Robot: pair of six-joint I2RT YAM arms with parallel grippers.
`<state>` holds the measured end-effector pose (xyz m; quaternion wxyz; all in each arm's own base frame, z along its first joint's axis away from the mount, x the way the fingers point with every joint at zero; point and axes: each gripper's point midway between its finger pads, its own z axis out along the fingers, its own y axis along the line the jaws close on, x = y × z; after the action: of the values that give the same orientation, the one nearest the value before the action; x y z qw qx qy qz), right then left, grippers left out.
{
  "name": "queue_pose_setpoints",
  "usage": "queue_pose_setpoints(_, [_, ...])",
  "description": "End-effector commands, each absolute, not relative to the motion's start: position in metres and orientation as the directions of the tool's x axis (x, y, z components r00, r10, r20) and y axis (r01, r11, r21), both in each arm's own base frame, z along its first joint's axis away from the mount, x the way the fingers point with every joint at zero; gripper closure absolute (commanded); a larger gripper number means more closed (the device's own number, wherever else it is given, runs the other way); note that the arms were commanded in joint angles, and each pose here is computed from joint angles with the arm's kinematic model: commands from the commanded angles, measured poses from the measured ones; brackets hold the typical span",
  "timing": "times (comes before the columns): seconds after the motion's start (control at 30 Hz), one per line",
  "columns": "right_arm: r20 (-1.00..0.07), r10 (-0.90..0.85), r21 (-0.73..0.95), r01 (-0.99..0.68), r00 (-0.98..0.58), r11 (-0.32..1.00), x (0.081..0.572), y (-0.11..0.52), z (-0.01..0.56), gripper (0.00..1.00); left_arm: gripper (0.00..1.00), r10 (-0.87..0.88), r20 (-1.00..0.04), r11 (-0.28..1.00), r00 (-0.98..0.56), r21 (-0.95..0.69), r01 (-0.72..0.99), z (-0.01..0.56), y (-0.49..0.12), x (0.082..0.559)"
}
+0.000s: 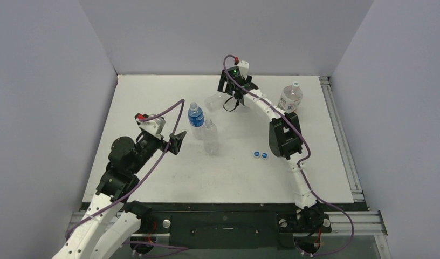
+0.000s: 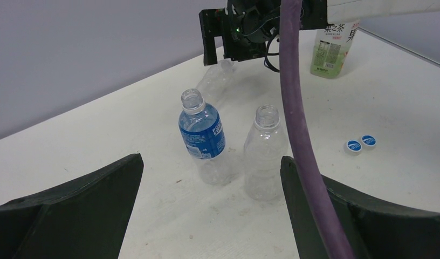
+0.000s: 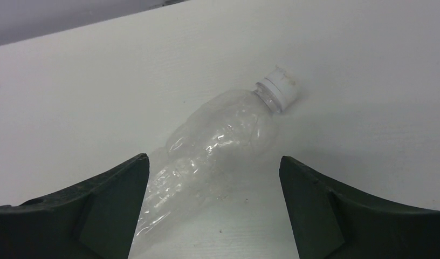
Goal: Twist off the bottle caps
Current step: Move the plastic bottle to the center of the board, then pick up the plastic bottle at the center of the board.
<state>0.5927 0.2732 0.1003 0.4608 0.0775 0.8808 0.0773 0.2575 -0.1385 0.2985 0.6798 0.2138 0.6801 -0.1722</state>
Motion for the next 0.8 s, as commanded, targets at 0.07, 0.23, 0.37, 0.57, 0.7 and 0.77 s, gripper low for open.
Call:
queue_pose_setpoints(0.07, [-0.793, 0.293, 0.253, 0.148, -0.535, 0.956, 0.6, 0.273, 0.093, 0.14, 0.03, 0.012, -0.996, 0.855, 0.094, 0.059, 0.516, 0.332, -0.137, 0.257])
queue_pose_setpoints(0.23, [-0.79, 0.306, 0.261, 0.161, -0.53, 0.952, 0.604, 0.28, 0.089, 0.13, 0.03, 0.012, -0.995, 0.856, 0.095, 0.059, 0.513, 0.33, -0.137, 0.258])
queue_pose_setpoints(0.37, [-0.795, 0.313, 0.253, 0.185, -0.52, 0.95, 0.604, 0.282, 0.088, 0.13, 0.04, 0.013, -0.995, 0.858, 0.099, 0.062, 0.509, 0.332, -0.135, 0.257])
queue_pose_setpoints(0.57, [-0.786, 0.321, 0.249, 0.204, -0.529, 0.947, 0.601, 0.283, 0.077, 0.12, 0.03, 0.011, -0.995, 0.86, 0.095, 0.058, 0.508, 0.332, -0.134, 0.257])
queue_pose_setpoints(0.7, [-0.777, 0.324, 0.268, 0.182, -0.54, 0.946, 0.602, 0.293, 0.078, 0.11, 0.03, 0.0, -0.996, 0.857, 0.093, 0.048, 0.513, 0.332, -0.135, 0.256])
queue_pose_setpoints(0.77, [-0.764, 0.323, 0.282, 0.161, -0.558, 0.946, 0.602, 0.299, 0.075, 0.14, 0.03, -0.006, -0.996, 0.857, 0.093, 0.043, 0.513, 0.333, -0.135, 0.256])
